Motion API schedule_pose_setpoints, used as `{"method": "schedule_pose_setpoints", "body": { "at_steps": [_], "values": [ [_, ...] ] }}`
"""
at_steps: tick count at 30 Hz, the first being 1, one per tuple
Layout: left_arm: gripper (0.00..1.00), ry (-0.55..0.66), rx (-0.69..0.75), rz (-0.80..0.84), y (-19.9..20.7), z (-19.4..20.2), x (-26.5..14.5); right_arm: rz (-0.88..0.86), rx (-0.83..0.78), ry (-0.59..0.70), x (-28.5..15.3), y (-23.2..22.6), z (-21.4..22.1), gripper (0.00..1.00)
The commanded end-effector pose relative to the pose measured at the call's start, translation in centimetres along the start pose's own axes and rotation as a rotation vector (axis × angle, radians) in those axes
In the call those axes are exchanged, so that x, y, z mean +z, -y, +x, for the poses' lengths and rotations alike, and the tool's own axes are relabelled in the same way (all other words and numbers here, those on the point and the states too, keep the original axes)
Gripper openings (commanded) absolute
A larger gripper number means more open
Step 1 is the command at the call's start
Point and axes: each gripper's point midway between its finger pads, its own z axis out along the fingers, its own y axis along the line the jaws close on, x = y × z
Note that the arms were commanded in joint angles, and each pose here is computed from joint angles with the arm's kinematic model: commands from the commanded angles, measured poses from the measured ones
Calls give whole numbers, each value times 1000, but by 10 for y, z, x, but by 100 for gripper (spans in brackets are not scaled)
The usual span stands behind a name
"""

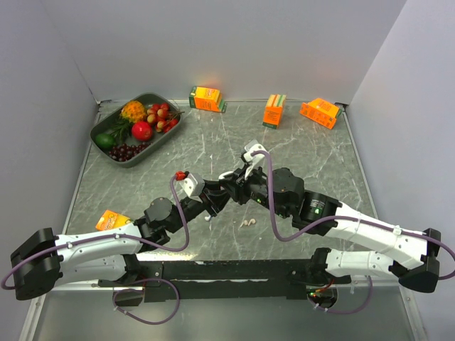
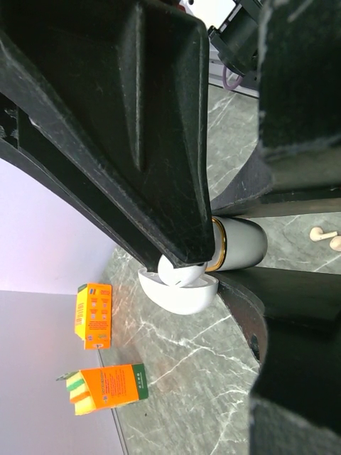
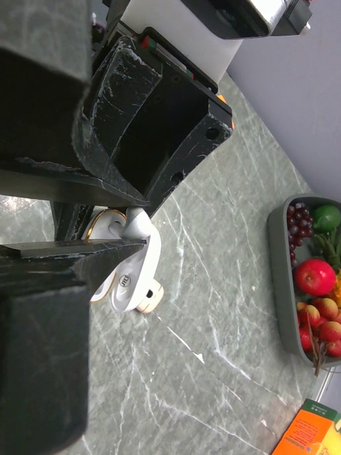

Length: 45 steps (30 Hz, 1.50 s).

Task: Insert the wireless bluetooth earbuds into the charging case
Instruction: Place the earbud in the charging case.

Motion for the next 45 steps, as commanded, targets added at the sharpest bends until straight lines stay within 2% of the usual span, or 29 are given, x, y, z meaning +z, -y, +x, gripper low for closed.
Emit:
{"method": "schedule_pose_setpoints", "body": {
  "at_steps": [1,8,11,15,18,32,45],
  "values": [
    [1,104,-27,37,12,-36,6,14,-15,-3,3,2,5,0],
    [1,107,-20,39,12,-37,5,16,-32,-26,3,3,8,0],
    [1,105,-17,34,11,-35,5,15,-31,-32,3,2,7,12],
    [1,107,-16,32,10,-35,4,21,-25,-20,1,3,1,34],
    [1,100,-13,26,9,-33,3,23,-18,-1,-2,2,-7,39],
    [1,97,-16,24,8,-30,2,37,10,62,-12,4,-37,49],
    [1,99,-4,18,5,-27,0,30,34,108,-24,4,-52,50]
  ]
}}
